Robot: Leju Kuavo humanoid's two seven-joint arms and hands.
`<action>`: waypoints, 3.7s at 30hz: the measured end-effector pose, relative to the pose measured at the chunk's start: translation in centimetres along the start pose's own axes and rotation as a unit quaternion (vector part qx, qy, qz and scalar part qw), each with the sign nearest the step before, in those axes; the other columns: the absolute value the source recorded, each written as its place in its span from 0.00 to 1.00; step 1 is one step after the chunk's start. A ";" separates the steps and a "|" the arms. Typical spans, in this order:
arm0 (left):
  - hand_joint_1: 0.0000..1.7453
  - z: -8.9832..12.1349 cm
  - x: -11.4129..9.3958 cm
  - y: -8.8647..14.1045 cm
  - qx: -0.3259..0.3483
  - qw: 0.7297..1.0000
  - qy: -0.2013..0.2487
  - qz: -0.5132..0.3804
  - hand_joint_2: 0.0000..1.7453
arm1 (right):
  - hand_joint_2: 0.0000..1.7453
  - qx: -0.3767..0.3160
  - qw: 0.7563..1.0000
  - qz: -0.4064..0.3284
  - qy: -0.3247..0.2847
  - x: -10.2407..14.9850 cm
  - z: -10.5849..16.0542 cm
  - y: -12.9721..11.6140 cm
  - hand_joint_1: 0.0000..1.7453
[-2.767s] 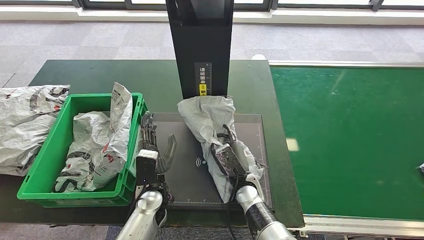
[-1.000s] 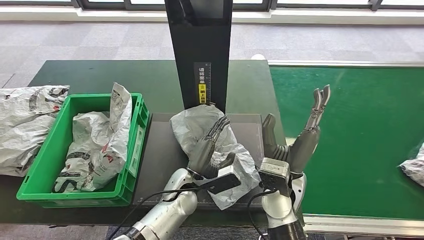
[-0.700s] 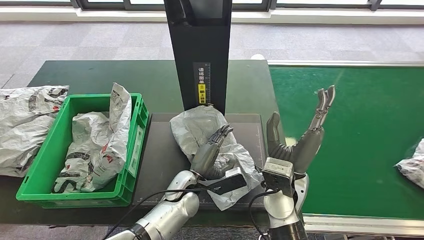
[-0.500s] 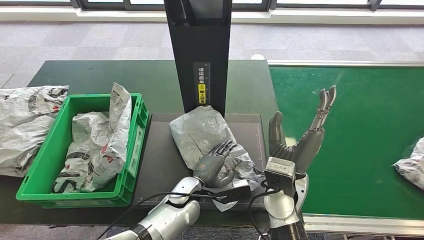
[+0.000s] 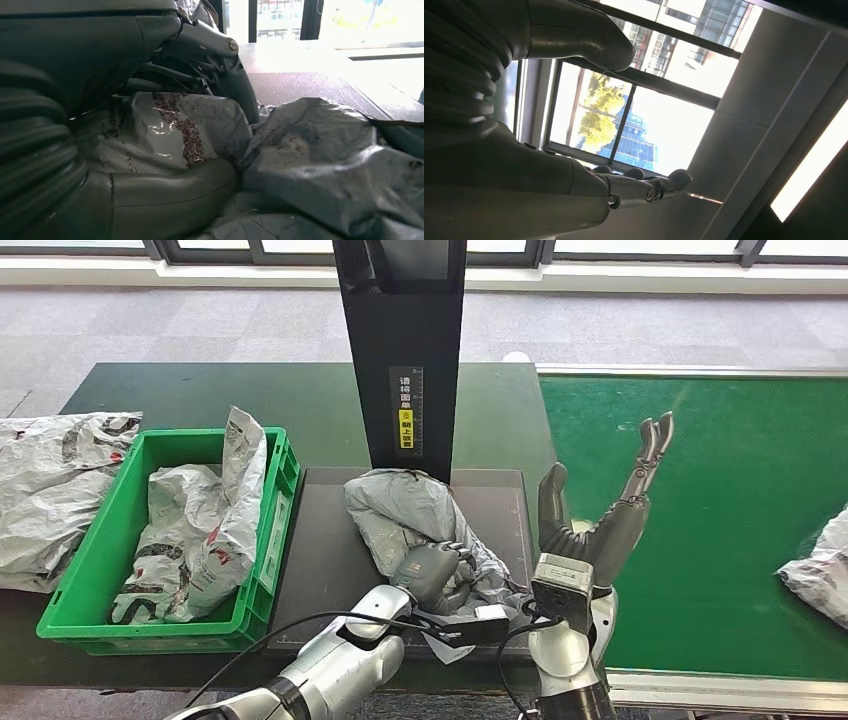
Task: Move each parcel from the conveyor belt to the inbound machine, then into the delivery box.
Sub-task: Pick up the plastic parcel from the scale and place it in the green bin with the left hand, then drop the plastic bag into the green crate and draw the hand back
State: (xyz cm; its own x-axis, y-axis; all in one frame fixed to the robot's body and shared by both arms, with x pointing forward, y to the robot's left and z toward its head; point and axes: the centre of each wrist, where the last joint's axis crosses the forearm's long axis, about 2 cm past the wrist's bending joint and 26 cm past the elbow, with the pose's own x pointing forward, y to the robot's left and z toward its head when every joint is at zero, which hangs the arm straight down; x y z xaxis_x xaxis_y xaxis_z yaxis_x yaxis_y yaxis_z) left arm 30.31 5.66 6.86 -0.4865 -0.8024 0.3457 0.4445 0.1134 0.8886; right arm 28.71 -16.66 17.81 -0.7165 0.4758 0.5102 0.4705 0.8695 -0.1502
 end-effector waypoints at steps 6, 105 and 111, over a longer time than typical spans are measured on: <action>1.00 0.0 0.0 0.0 0.000 1.000 0.000 -0.001 1.00 | 1.00 0.000 1.000 0.000 0.000 0.0 0.0 0.0 0.00; 0.00 12.0 -17.0 12.9 0.539 0.744 0.376 -0.120 0.00 | 1.00 -0.001 1.000 0.000 0.008 0.2 0.7 -0.4 0.00; 0.00 14.2 -16.8 14.4 0.581 0.720 0.361 -0.118 0.00 | 1.00 -0.001 1.000 0.006 0.018 -0.2 1.0 -0.6 0.00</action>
State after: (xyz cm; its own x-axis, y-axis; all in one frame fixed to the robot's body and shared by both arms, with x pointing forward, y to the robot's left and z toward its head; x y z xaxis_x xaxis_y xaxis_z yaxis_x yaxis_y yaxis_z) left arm 34.17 29.09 18.12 0.2580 -0.9278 0.2694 -0.7190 0.0019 0.6950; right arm 28.06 -17.14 16.93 -0.6918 0.4811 0.5385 0.4800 0.8635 -0.1548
